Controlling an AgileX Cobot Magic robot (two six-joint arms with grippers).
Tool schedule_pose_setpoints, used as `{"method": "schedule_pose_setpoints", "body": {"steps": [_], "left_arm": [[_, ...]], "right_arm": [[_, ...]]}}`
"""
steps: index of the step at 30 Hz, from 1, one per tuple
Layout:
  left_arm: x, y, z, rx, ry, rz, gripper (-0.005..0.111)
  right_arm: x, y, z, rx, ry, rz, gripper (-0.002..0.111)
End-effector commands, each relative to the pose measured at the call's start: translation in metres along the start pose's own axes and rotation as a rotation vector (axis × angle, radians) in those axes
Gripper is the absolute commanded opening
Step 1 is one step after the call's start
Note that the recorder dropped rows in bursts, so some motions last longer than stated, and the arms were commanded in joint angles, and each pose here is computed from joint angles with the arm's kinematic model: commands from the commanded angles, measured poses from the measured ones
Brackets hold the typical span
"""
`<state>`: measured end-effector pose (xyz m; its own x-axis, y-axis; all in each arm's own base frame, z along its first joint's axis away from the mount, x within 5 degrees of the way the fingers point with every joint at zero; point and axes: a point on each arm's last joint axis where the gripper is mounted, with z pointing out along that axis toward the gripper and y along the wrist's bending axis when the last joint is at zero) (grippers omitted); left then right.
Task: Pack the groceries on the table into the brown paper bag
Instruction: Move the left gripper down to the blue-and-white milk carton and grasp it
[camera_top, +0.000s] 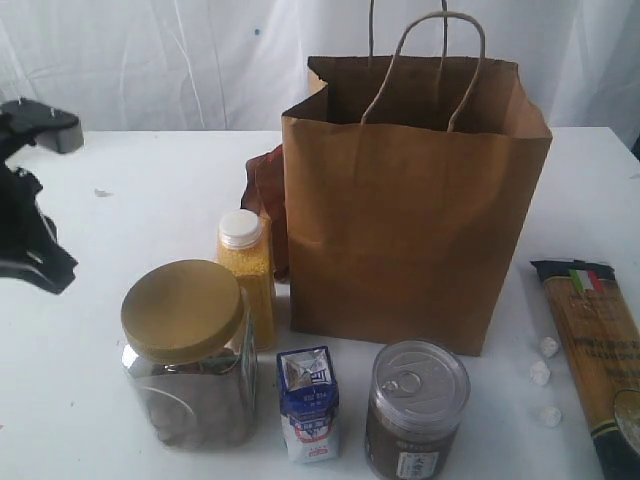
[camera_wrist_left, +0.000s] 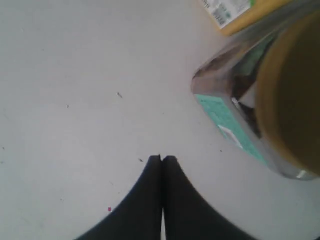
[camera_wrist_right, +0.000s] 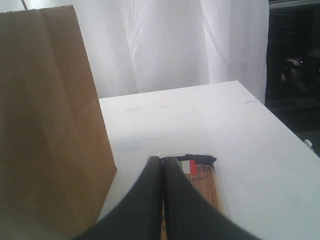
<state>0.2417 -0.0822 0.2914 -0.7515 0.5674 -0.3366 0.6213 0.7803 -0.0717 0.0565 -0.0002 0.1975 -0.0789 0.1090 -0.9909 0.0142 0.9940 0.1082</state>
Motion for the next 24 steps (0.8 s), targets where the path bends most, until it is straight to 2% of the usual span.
{"method": "schedule_pose_setpoints", "body": {"steps": [1, 5, 7, 8, 12, 15, 18, 20, 22, 24], "left_arm": [[-0.018, -0.025, -0.043, 0.14, -0.116, 0.229, 0.0], [-0.021, -0.062, -0.063, 0.381, -0.293, 0.756, 0.0], [-0.018, -0.071, -0.064, 0.428, -0.32, 0.952, 0.0], [-0.018, -0.073, -0.062, 0.424, -0.32, 1.004, 0.0], [-0.011, -0.072, -0.052, 0.43, -0.262, 1.013, 0.0], [-0.006, -0.074, -0.043, 0.472, -0.248, 0.975, 0.0], [-0.006, -0.088, -0.042, 0.608, -0.368, 0.919, 0.0], [-0.009, -0.103, -0.044, 0.727, -0.498, 0.893, 0.0], [-0.008, -0.116, -0.042, 0.791, -0.577, 0.939, 0.0], [-0.004, -0.126, -0.032, 0.779, -0.569, 1.022, 0.0]], "right_arm": [[-0.001, 0.0, 0.0, 0.003, -0.006, -0.014, 0.0], [-0.001, 0.0, 0.0, 0.002, -0.005, -0.012, 0.0], [-0.001, 0.0, 0.0, 0.002, -0.005, -0.012, 0.0], [-0.001, 0.0, 0.0, 0.002, -0.005, -0.012, 0.0], [-0.001, 0.0, 0.0, 0.002, -0.005, -0.012, 0.0], [-0.001, 0.0, 0.0, 0.002, -0.005, -0.011, 0.0], [-0.001, 0.0, 0.0, 0.002, -0.005, -0.011, 0.0], [-0.001, 0.0, 0.0, 0.002, -0.005, -0.011, 0.0], [-0.001, 0.0, 0.0, 0.002, -0.005, -0.011, 0.0], [-0.001, 0.0, 0.0, 0.002, -0.005, -0.011, 0.0]]}}
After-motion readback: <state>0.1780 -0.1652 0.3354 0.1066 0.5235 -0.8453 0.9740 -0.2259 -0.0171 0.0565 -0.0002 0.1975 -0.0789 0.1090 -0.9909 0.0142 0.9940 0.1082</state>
